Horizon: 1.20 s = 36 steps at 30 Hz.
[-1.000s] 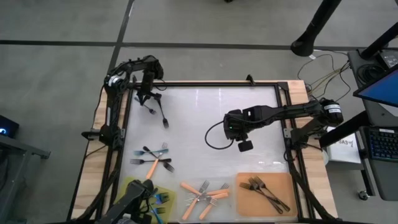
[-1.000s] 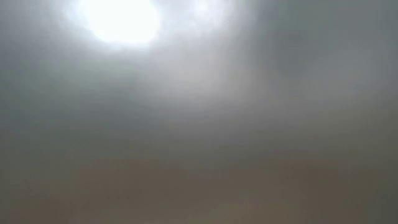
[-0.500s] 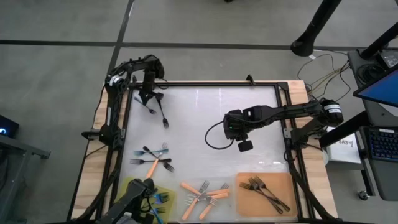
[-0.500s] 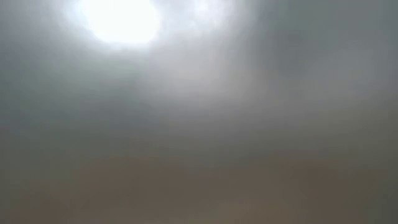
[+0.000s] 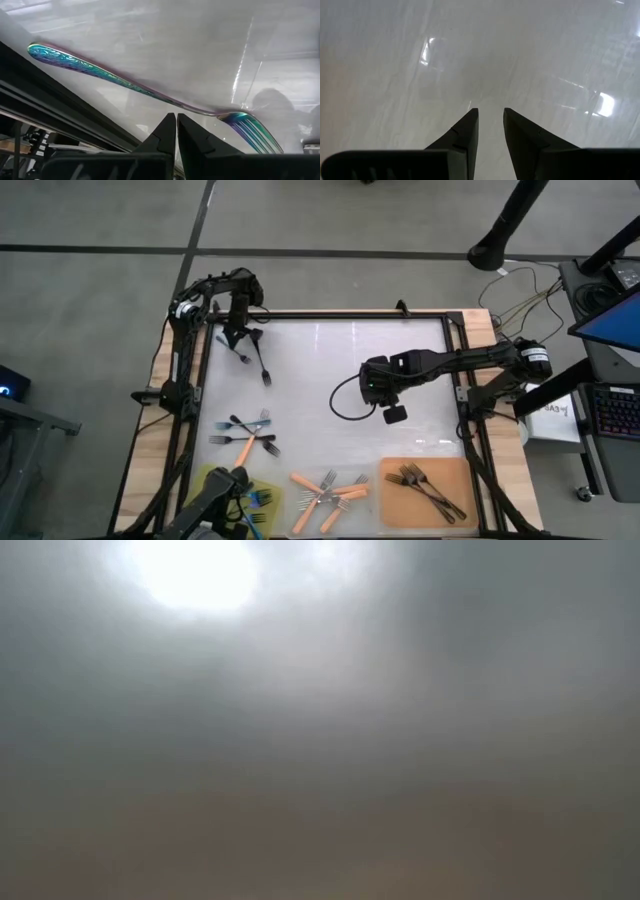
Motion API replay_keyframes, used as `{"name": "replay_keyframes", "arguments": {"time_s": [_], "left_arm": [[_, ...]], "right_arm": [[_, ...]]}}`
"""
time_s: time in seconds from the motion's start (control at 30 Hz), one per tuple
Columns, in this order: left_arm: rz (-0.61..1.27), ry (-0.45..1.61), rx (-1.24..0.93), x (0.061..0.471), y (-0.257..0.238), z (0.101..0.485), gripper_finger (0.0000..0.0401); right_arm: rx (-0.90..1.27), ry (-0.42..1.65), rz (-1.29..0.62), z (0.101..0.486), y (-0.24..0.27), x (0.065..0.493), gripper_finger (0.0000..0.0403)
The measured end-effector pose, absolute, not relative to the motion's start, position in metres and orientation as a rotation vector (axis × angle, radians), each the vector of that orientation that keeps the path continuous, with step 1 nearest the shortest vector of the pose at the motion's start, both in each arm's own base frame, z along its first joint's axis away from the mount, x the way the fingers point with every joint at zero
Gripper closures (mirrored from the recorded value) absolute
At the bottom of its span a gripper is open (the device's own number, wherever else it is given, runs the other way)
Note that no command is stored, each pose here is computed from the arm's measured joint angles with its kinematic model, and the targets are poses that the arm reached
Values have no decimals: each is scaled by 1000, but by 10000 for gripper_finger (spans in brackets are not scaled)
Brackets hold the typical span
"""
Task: Sort silverware by color (type)
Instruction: Put the blue fork into the yellow bin
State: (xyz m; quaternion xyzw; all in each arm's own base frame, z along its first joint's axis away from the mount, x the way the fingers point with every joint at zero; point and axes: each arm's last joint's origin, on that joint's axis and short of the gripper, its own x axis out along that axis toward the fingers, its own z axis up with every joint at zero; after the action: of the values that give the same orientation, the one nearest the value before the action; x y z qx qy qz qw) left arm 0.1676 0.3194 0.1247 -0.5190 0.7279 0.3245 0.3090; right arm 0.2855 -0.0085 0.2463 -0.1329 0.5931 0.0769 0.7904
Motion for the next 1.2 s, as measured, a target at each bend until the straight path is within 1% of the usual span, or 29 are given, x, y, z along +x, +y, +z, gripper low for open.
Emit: {"name": "replay_keyframes", "arguments": {"time_s": [0.13,0.3,0.43,0.67,0.8,1.0,1.1,1.2], "left_arm": [[834,1927,-1360,168,319,125,401],[718,1925,-1328,169,319,125,401],[663,1927,-1292,169,319,124,401],[602,1902,-1216,173,324,129,401],[612,1798,-1076,181,333,135,401],[545,1630,-821,202,329,167,401],[491,1554,-708,208,320,187,401],[412,1471,-641,207,305,200,401]], "right_arm": [[-287,1277,166,246,-9,286,321],[-303,1276,177,246,-9,286,321],[-311,1275,181,247,-9,286,321],[-339,1254,106,256,-11,289,321],[-345,1250,97,258,-11,290,321],[-365,1243,95,260,-12,291,321],[-400,1248,29,261,-15,291,321],[-472,1262,-103,263,-19,291,321]]}}
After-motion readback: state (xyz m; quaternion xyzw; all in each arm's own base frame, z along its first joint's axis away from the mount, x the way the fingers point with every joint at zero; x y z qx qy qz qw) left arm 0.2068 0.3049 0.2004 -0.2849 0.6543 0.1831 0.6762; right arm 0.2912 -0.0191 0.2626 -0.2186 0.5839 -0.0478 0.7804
